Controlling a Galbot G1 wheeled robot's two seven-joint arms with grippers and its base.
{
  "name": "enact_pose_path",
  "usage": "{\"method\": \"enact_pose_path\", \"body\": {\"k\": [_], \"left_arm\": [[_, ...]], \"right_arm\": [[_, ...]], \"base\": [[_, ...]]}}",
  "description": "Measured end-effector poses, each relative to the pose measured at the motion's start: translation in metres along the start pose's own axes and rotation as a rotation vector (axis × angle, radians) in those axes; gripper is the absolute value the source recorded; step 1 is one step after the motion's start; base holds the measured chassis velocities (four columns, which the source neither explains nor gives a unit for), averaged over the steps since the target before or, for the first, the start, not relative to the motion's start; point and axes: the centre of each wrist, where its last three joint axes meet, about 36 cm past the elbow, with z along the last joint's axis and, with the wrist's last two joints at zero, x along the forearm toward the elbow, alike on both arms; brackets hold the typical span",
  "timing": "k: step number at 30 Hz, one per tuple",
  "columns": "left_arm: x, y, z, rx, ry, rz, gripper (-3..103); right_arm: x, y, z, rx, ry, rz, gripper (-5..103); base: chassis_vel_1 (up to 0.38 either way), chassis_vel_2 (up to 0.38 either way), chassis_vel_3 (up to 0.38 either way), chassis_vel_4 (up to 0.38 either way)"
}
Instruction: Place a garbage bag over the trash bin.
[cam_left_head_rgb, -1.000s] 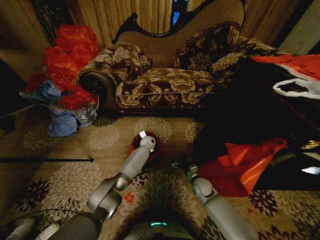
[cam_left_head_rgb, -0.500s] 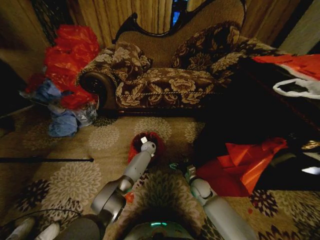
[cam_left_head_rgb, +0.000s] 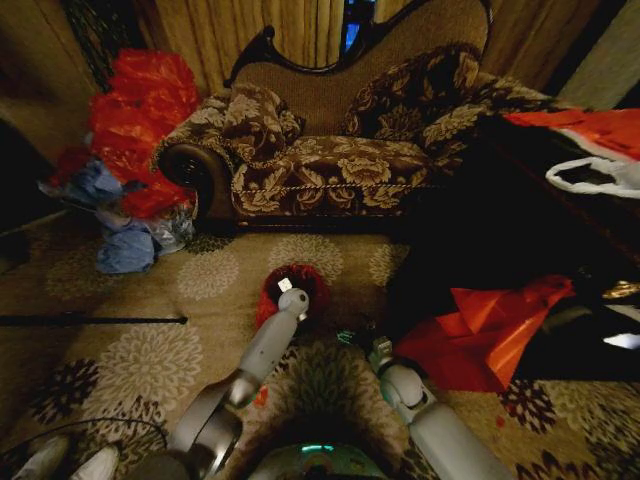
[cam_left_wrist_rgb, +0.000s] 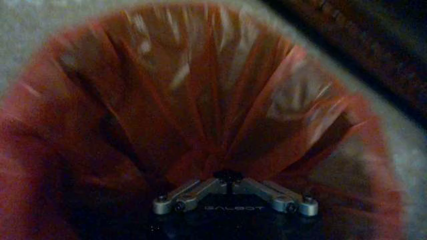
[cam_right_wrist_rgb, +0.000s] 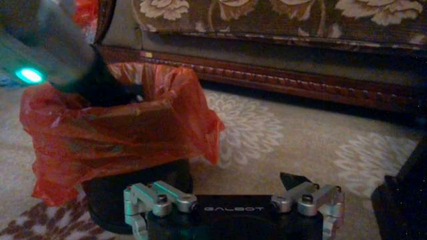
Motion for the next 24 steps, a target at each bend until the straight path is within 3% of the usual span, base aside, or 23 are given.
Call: {"method": "enact_pose_path", "body": {"k": [6,7,8,10,11,12,13,15,16,17,18,19,21,22,23,24], "left_arm": [[0.036,0.004,-0.004,0.017,-0.102,0.091,6],[0.045,0.006,-0.005,0.008,-0.125,0.116,6],[0.061,0.01,-0.007,-0.022,-0.169,0.163,16],[0.069,0.013,-0.006,-0.049,-0.195,0.182,16],[0.087,0.022,-0.001,-0.171,-0.296,0.211,27],[0.087,0.022,-0.001,-0.171,-0.296,0.211,27],[0.094,0.028,0.004,-0.249,-0.352,0.213,27],[0.108,0.055,0.016,-0.531,-0.547,0.179,38],[0.108,0.055,0.016,-0.531,-0.547,0.179,38],[0.118,0.074,0.019,-0.664,-0.615,0.179,43],[0.118,0.074,0.019,-0.664,-0.615,0.179,43],[0.137,0.097,0.022,-0.757,-0.641,0.18,54],[0.185,0.15,0.031,-0.84,-0.607,0.184,70],[0.202,0.176,0.041,-0.853,-0.58,0.178,70],[0.202,0.176,0.041,-0.853,-0.58,0.178,70],[0.215,0.193,0.046,-0.857,-0.578,0.17,76]], "right_arm": [[0.012,0.001,-0.001,-0.011,-0.007,0.007,100],[0.014,0.001,-0.002,-0.014,-0.012,0.011,100],[0.02,0.0,-0.006,-0.02,-0.024,0.019,100],[0.023,-0.001,-0.007,-0.023,-0.03,0.024,100],[0.033,-0.002,-0.012,-0.035,-0.052,0.039,100],[0.033,-0.002,-0.012,-0.035,-0.052,0.039,100],[0.038,-0.003,-0.015,-0.041,-0.062,0.045,100],[0.058,-0.007,-0.023,-0.07,-0.097,0.081,100],[0.058,-0.007,-0.023,-0.07,-0.097,0.081,100],[0.07,-0.008,-0.027,-0.087,-0.117,0.104,100],[0.07,-0.008,-0.027,-0.087,-0.117,0.104,100],[0.081,-0.008,-0.033,-0.109,-0.141,0.136,100],[0.098,0.0,-0.044,-0.145,-0.172,0.17,100],[0.107,0.006,-0.045,-0.163,-0.173,0.186,100],[0.107,0.006,-0.045,-0.163,-0.173,0.186,100],[0.114,0.012,-0.046,-0.178,-0.174,0.194,100]], "base": [[0.0,0.0,0.0,0.0],[0.0,0.0,0.0,0.0],[0.0,0.0,0.0,0.0],[0.0,0.0,0.0,0.0],[0.0,0.0,0.0,0.0],[0.0,0.0,0.0,0.0],[0.0,0.0,0.0,0.0],[0.0,0.0,0.0,0.0],[0.0,0.0,0.0,0.0],[0.0,0.0,0.0,0.0],[0.0,0.0,0.0,0.0],[0.0,0.0,0.0,0.0],[0.0,0.0,0.0,0.0],[0.0,0.0,0.0,0.0],[0.0,0.0,0.0,0.0],[0.0,0.0,0.0,0.0]]}}
